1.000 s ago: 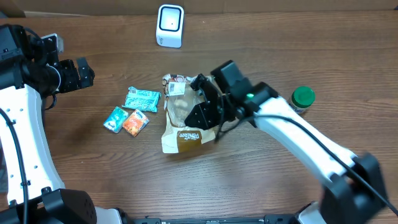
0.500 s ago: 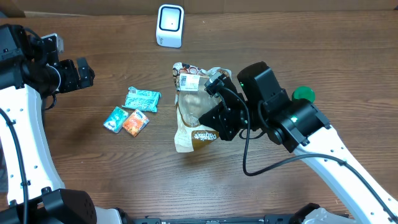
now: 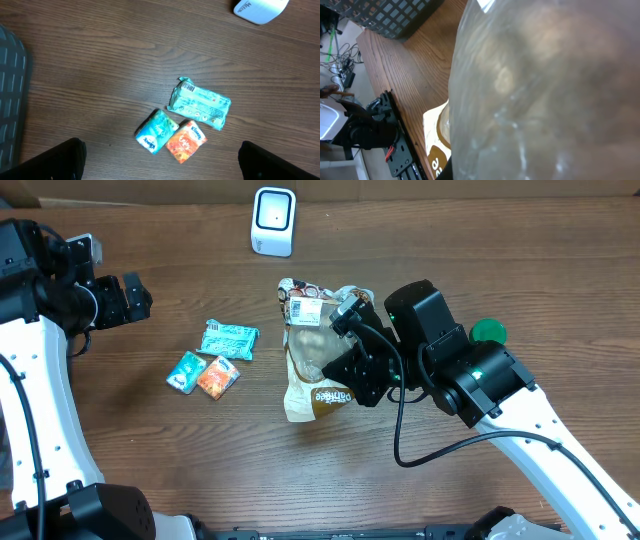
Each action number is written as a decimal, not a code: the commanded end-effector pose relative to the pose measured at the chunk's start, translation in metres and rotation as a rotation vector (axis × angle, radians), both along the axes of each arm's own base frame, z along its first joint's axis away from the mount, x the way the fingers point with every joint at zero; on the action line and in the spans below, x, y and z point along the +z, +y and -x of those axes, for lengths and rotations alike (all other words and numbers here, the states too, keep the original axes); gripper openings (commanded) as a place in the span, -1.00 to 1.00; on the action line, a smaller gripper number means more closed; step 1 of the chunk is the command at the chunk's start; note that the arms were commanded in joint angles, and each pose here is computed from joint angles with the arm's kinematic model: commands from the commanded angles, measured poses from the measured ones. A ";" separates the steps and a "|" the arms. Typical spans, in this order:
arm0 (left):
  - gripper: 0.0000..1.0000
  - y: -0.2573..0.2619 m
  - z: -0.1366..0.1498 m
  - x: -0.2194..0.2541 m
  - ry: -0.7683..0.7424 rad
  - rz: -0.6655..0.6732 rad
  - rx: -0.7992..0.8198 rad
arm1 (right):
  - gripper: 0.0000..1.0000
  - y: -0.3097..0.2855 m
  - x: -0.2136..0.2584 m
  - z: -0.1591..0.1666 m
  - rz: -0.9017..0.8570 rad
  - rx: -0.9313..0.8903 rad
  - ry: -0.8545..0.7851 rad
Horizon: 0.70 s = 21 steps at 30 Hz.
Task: Scan the item barcode
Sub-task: 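Lift the bread bag with the right gripper toward the scanner, then hold the bread bag in front of the white scanner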
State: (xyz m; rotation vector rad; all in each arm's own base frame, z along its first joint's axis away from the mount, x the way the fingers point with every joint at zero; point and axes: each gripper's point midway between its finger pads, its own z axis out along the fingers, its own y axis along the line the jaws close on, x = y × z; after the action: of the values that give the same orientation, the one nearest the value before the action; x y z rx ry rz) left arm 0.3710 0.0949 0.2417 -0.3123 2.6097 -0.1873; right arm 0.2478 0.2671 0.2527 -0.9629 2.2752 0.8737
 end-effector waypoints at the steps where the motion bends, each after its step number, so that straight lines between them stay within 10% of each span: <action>1: 0.99 -0.001 0.000 0.003 -0.012 -0.013 -0.027 | -0.92 0.001 0.018 -0.001 -0.026 -0.007 -0.044; 10: 0.99 -0.001 0.000 0.003 -0.013 -0.013 -0.027 | -0.93 -0.004 0.035 -0.023 -0.029 -0.159 -0.034; 21: 1.00 -0.001 0.000 0.003 -0.012 -0.013 -0.027 | -0.92 0.009 0.084 -0.141 0.156 -0.344 -0.267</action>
State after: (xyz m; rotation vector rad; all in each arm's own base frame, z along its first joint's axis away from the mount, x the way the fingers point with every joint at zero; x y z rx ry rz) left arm 0.3711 0.0950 0.2417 -0.3122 2.6093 -0.1872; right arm 0.3415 0.2750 0.3404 -0.7035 2.2448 0.5976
